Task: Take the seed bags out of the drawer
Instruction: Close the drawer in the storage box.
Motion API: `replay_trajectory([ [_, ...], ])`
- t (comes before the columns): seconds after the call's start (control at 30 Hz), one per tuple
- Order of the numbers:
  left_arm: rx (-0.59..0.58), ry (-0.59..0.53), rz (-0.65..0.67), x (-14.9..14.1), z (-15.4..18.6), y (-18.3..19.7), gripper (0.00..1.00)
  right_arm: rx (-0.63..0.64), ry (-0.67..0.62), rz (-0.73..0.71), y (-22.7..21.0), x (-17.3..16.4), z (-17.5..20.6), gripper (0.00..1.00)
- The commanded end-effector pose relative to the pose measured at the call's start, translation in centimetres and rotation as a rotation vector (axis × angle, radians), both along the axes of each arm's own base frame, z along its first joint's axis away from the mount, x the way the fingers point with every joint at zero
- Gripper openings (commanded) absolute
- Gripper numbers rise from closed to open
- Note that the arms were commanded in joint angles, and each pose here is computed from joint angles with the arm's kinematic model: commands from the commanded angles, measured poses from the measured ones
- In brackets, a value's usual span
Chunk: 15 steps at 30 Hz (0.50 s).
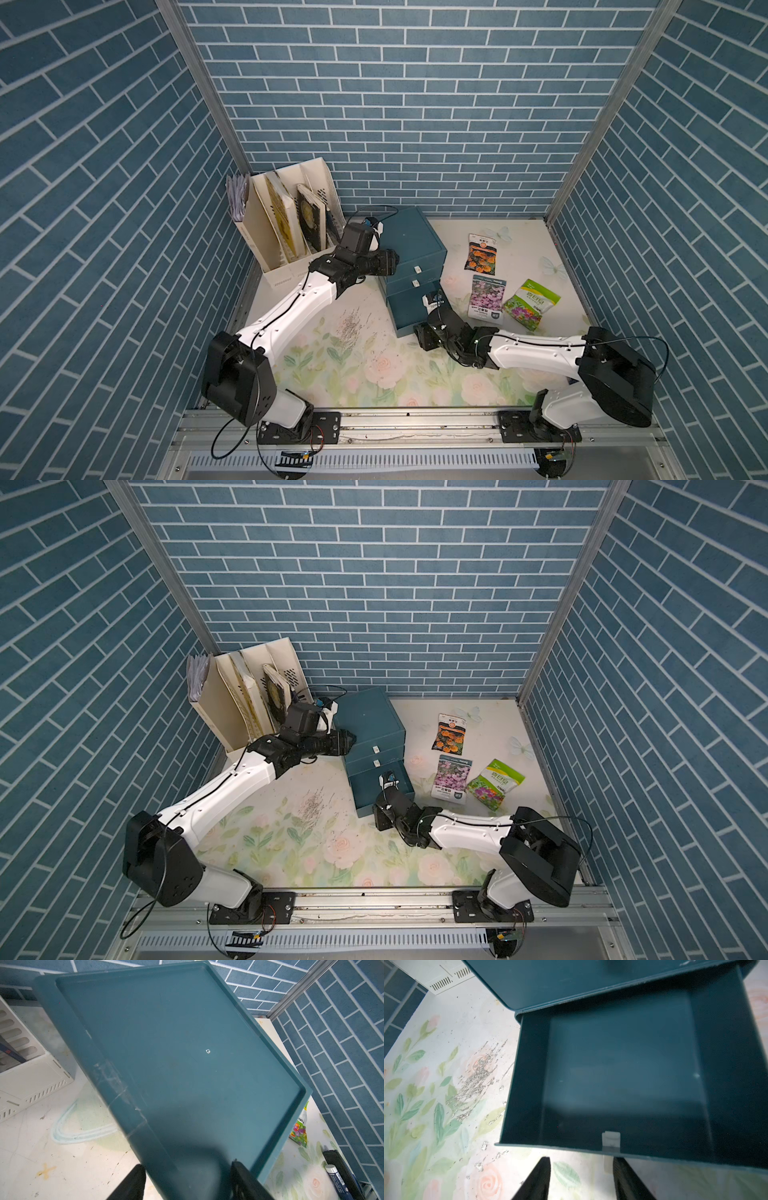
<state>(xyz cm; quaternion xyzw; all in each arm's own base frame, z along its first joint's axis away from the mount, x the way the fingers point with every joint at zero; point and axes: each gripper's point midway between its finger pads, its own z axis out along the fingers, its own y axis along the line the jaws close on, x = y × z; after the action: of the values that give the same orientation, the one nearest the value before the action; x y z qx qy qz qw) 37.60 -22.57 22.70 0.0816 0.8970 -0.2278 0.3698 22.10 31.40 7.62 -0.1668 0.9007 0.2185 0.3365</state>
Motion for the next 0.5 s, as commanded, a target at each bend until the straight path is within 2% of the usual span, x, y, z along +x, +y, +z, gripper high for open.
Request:
replay_trajectory([
  [0.0,0.128,0.169,-0.037,-2.1,-5.5,0.9,0.68,0.018,-0.08,-0.005,0.9,1.5,1.4,0.52],
  [0.47,0.147,0.171,-0.038,-2.1,-5.5,1.2,0.68,0.042,-0.168,-0.033,1.0,5.5,1.7,0.51],
])
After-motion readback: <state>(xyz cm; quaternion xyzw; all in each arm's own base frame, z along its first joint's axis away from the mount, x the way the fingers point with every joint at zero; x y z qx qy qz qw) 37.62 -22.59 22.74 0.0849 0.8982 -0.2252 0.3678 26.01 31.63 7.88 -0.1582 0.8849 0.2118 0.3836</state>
